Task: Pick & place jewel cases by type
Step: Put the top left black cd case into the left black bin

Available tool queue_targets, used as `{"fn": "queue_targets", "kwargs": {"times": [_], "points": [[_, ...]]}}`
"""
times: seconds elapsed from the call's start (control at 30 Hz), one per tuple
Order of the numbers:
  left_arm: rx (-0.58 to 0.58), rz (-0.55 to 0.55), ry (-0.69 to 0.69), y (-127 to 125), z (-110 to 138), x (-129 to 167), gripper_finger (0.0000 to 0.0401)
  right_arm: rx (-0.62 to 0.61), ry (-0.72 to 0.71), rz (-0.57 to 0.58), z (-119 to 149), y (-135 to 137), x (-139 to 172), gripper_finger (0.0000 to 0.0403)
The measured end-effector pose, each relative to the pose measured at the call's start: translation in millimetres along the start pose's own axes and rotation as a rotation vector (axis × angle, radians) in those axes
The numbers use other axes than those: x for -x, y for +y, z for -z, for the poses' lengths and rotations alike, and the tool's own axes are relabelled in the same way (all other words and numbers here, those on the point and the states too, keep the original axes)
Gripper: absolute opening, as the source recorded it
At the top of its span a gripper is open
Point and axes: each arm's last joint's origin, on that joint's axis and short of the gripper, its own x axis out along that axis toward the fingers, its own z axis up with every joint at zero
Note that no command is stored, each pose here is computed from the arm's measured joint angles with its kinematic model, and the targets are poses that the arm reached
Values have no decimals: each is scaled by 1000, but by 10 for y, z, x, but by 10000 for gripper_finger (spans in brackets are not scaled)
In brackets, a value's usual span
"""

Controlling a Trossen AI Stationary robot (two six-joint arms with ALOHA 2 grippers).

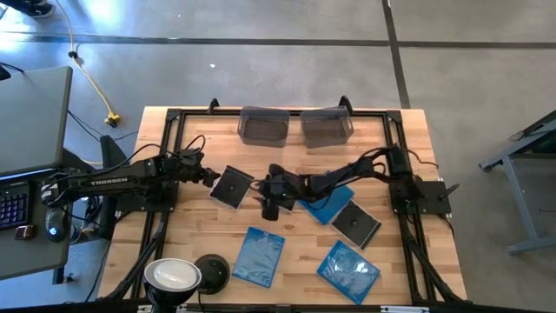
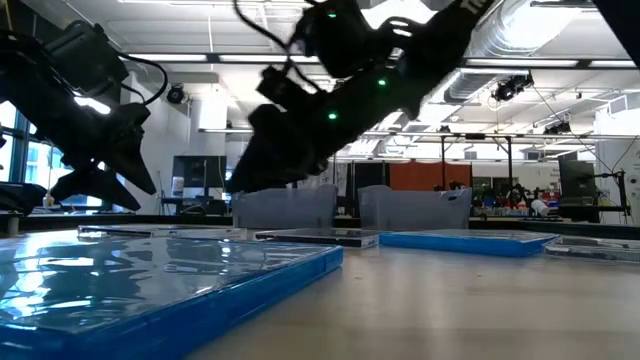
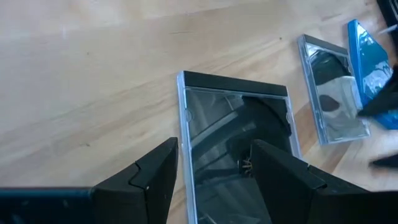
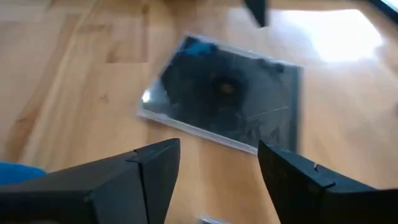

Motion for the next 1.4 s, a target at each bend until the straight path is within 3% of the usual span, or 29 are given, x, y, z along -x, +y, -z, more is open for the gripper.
{"fn": "queue_targets", "kwargs": {"times": [0.3, 0.57, 0.8, 1.4], "points": [[-1, -25, 24, 24, 23, 1, 201, 11, 208, 58, -119, 67, -319, 209], [-2, -39, 36, 38, 35, 1, 201, -71, 211, 46, -149, 85, -333, 209], [3, -56, 45, 52, 46, 3, 201, -72, 232, 64, -123, 77, -329, 209], [44, -108, 82, 75, 67, -50, 201, -182, 258, 45, 47, -127, -514, 209]]}}
